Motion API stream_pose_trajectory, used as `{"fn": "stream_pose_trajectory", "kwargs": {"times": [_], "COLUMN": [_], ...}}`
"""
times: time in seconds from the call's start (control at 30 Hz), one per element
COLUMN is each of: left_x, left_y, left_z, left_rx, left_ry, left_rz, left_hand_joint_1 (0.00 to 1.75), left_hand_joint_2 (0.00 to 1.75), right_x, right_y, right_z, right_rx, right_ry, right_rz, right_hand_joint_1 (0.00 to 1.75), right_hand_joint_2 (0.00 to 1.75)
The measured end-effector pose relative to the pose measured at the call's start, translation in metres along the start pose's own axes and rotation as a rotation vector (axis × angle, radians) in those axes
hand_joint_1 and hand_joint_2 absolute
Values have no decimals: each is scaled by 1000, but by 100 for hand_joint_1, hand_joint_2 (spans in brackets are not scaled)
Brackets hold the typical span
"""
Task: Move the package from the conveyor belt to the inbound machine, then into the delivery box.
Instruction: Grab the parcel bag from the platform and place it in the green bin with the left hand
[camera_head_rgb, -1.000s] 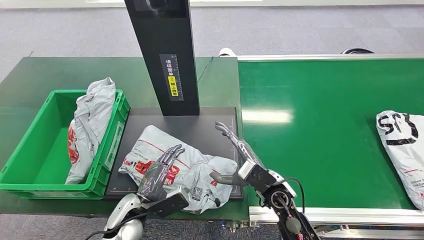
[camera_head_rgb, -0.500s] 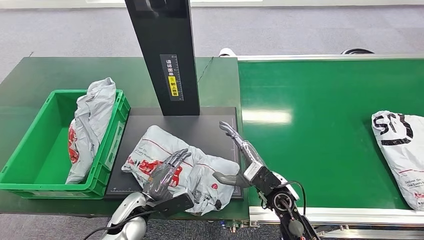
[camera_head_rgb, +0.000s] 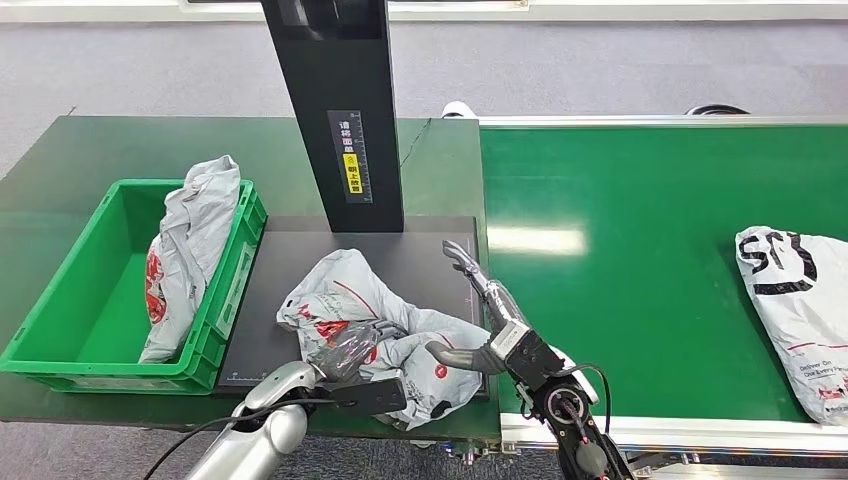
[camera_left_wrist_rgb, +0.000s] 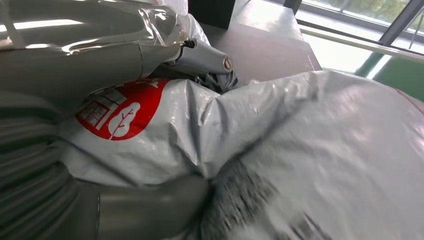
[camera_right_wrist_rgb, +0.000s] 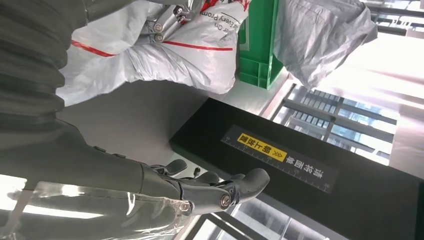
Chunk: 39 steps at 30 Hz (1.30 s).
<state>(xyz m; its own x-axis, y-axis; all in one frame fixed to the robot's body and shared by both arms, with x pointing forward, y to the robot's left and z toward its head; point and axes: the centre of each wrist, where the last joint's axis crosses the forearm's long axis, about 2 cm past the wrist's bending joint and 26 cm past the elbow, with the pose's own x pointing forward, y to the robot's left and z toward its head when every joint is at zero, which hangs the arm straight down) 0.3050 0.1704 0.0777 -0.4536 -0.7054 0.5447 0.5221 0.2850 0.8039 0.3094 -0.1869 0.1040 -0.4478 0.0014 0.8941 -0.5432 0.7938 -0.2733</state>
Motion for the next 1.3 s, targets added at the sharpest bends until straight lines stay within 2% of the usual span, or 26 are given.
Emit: {"fn": "stream_pose_trajectory", "kwargs": {"times": [0.37, 0.5, 0.73, 0.97, 1.3], "left_x": [-1, -1, -1, -1, 8], "left_y": [2, -1, 0, 5, 31], "left_z": [-4, -2, 11, 18, 48], "left_rx": [6, 69, 242, 311, 773], "left_ry": [-6, -9, -78, -99, -270], "left_rz": [-5, -3, 46, 49, 43], "left_hand_joint_1": [175, 175, 175, 175, 175], "left_hand_joint_2": [175, 175, 175, 175, 175], "right_x": [0, 0, 1, 2, 4], "right_y": [1, 1, -1, -2, -7], "right_z": [5, 8, 15, 16, 17], "right_rx": [-17, -26, -45, -50, -64], "right_ry": [6, 7, 10, 10, -2], "right_rz": [-3, -5, -4, -2, -4], "right_hand_joint_1": [0, 0, 0, 0, 0], "right_hand_joint_2": [175, 175, 175, 175, 175]}}
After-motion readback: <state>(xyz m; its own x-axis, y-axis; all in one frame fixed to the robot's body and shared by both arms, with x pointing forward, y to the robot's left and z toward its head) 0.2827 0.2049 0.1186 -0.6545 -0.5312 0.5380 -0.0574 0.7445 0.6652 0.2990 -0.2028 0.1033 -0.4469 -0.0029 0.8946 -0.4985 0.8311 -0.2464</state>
